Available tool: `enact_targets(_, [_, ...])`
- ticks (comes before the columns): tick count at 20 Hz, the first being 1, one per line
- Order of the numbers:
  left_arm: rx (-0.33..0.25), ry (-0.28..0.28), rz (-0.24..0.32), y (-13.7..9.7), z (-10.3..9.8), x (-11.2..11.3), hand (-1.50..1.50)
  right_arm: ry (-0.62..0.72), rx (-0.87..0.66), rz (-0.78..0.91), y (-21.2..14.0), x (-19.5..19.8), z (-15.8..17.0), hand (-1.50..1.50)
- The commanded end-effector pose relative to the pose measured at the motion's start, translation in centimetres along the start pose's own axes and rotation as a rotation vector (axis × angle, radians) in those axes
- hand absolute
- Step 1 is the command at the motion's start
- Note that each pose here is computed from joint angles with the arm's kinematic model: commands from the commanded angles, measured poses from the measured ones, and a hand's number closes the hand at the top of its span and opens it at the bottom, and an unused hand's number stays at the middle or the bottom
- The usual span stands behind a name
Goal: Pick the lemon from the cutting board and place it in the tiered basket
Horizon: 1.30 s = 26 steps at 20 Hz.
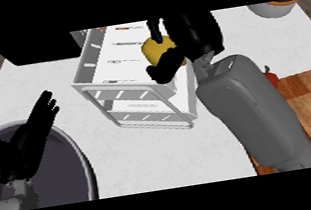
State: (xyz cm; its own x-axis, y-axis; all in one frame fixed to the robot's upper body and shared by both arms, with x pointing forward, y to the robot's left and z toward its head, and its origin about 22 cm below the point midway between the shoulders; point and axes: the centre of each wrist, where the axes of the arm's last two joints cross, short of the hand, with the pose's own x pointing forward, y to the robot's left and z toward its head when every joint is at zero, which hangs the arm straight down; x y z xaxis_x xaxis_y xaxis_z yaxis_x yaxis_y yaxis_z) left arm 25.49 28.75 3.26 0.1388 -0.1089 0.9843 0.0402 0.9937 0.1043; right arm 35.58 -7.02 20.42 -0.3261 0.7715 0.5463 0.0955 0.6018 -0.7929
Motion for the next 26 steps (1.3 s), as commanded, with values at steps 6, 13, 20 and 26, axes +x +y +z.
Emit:
enact_targets(6, [-0.014,-0.005,-0.009,-1.0,-1.3,2.6,0.0,0.034,-0.121,-0.065,5.7,-2.3,-1.4,1.5])
enact_targets(13, [0.006,-0.006,-0.006,-0.9,0.6,0.6,0.0,-0.015,-0.091,-0.048,8.4,-2.3,-1.8,-1.5])
enact_targets(20, [0.005,-0.005,0.012,-0.8,-1.0,0.2,0.0,0.073,-0.158,-0.336,5.4,-0.3,-3.8,-1.5])
enact_targets(26, [0.003,-0.006,0.002,-1.3,-2.0,0.8,0.0,0.112,-0.261,-0.582,3.4,-3.2,-3.9,-1.5])
